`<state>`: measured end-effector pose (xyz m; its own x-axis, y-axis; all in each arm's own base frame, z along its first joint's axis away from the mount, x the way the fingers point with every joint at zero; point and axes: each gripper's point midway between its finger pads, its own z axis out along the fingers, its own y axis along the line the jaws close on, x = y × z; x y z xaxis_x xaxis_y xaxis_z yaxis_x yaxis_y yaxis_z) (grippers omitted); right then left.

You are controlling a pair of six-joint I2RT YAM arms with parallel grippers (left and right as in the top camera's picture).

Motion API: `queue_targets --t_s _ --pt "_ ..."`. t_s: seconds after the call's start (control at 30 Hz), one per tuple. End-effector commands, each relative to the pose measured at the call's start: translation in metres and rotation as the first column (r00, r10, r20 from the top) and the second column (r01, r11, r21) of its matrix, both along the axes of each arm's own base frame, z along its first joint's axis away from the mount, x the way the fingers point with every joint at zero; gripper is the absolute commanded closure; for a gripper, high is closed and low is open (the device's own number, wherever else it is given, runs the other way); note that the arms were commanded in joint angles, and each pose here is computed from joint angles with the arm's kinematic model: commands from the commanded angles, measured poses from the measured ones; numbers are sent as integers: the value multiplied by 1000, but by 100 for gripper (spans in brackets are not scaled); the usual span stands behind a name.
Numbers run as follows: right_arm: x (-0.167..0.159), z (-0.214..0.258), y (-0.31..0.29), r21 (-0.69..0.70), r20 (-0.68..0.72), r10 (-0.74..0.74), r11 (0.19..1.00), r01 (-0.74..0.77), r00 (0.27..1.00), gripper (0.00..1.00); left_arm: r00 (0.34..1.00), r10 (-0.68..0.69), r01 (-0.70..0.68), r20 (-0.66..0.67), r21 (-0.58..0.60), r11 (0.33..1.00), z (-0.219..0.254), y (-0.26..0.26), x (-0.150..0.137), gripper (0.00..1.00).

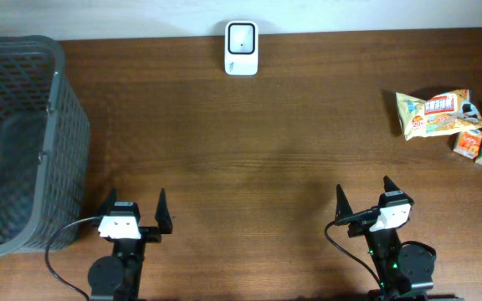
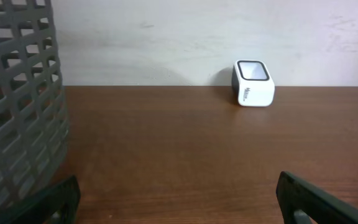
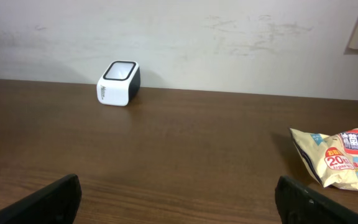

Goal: Scan the item barcode

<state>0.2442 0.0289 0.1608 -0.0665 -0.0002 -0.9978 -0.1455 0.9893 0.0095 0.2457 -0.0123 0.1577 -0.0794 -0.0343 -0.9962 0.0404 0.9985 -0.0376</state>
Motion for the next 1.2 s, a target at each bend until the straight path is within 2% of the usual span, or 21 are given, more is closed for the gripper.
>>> queue_targets --t_s 0.0,0.23,0.5,0.7,1.17 --pt "0 -3 -4 0 -4 -17 1000 17 1000 2 1000 5 -5 -4 34 999 -3 2 0 1" --pt "0 -3 -4 0 -4 -18 1000 18 1000 2 1000 0 0 -2 105 994 -3 2 0 1" --pt "0 -3 -4 0 -4 -17 1000 17 1000 2 995 95 -95 5 84 992 -1 18 0 1" --pt "0 -3 -4 0 -4 -17 1000 17 1000 2 995 101 -101 6 118 988 -1 22 0 1" --pt "0 -3 -4 0 -4 -17 1000 17 1000 2 993 121 -121 9 117 986 0 27 0 1"
